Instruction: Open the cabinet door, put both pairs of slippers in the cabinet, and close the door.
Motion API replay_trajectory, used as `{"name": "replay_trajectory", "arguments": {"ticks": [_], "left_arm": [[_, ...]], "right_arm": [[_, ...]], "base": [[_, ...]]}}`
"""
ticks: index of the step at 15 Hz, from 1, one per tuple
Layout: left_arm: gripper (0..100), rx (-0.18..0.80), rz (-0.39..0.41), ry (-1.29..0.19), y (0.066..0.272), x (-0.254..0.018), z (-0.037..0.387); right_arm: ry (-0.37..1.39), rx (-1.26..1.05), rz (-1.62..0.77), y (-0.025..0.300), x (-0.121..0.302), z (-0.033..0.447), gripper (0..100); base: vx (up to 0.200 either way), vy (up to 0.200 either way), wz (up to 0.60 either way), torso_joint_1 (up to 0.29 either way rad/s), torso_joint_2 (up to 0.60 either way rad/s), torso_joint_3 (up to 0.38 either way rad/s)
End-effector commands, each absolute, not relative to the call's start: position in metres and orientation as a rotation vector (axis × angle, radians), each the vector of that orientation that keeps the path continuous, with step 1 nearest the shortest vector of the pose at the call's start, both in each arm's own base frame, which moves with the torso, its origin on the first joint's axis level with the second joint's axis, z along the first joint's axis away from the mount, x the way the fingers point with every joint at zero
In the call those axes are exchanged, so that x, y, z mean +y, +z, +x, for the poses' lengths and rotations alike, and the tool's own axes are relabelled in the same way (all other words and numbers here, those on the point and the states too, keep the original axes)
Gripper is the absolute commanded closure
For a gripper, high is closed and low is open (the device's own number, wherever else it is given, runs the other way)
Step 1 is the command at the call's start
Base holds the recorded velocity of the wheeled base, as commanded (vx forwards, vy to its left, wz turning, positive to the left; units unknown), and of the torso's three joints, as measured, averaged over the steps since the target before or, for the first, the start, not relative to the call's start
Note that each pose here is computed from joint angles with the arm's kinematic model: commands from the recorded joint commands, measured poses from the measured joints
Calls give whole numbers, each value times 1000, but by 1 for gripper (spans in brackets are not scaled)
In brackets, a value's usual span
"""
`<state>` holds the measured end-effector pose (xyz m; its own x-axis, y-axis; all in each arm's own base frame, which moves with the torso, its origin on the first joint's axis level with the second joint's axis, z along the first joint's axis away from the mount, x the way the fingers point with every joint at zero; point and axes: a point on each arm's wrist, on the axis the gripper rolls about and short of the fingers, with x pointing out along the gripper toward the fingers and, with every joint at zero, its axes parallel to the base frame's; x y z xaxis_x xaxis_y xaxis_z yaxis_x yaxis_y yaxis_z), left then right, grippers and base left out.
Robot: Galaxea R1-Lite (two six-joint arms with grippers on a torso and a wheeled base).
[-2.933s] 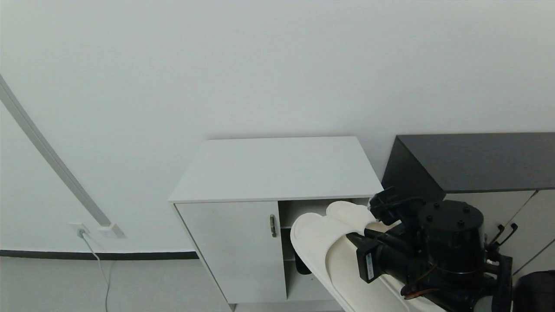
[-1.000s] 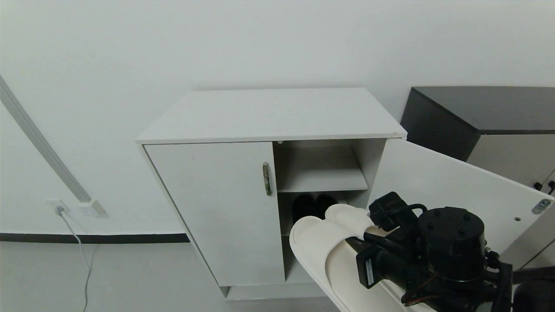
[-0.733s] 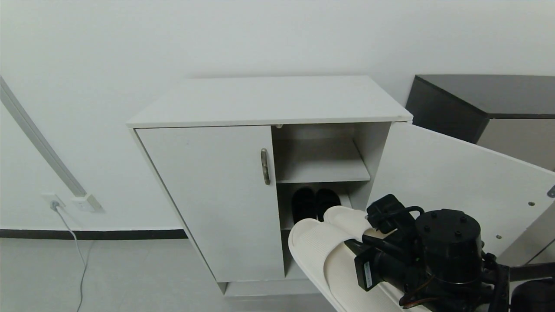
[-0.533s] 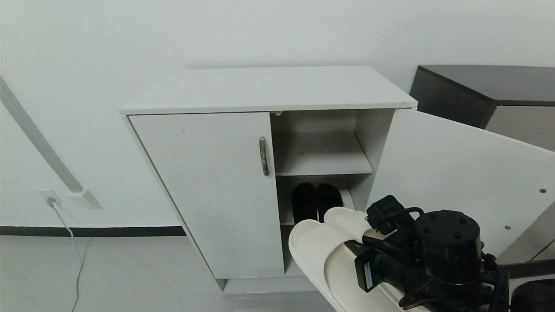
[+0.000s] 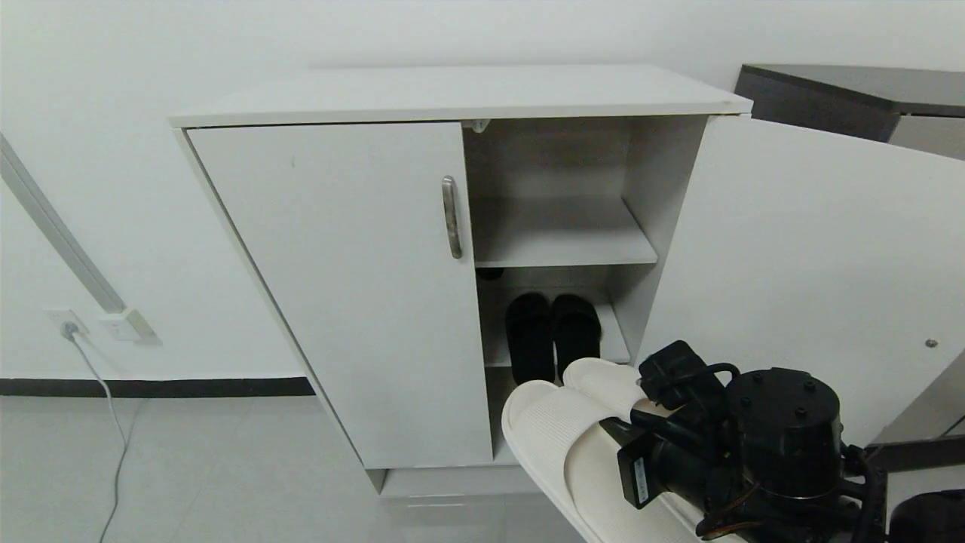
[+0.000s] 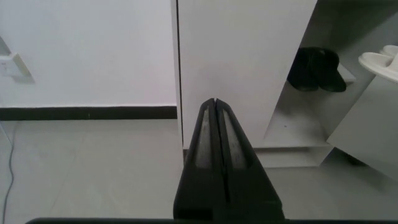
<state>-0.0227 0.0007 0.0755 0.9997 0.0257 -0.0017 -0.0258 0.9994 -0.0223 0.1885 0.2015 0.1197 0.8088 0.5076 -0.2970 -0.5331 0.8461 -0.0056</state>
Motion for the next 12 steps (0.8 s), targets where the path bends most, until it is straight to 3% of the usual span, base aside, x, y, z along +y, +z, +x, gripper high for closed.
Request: {"name": "replay_trajectory", "arguments": {"ticks": [1, 6, 10, 12], "left_arm": [[100, 1, -23, 26, 76, 1, -23], [100, 1, -25, 26, 76, 1, -23], [100, 1, -23, 26, 76, 1, -23], [100, 1, -21, 26, 76, 1, -23]], "right_arm": [[557, 297, -94, 118, 202, 188, 100], [557, 297, -93, 116, 203, 189, 100], [559, 281, -113, 108, 209, 192, 100], [413, 206, -132, 111, 230, 201, 100]], "base": [[0, 0, 0, -32, 432, 403], [0, 0, 0, -1, 218, 290], [0, 0, 0, -2, 8, 30], [0, 0, 0, 0, 0, 0]]}}
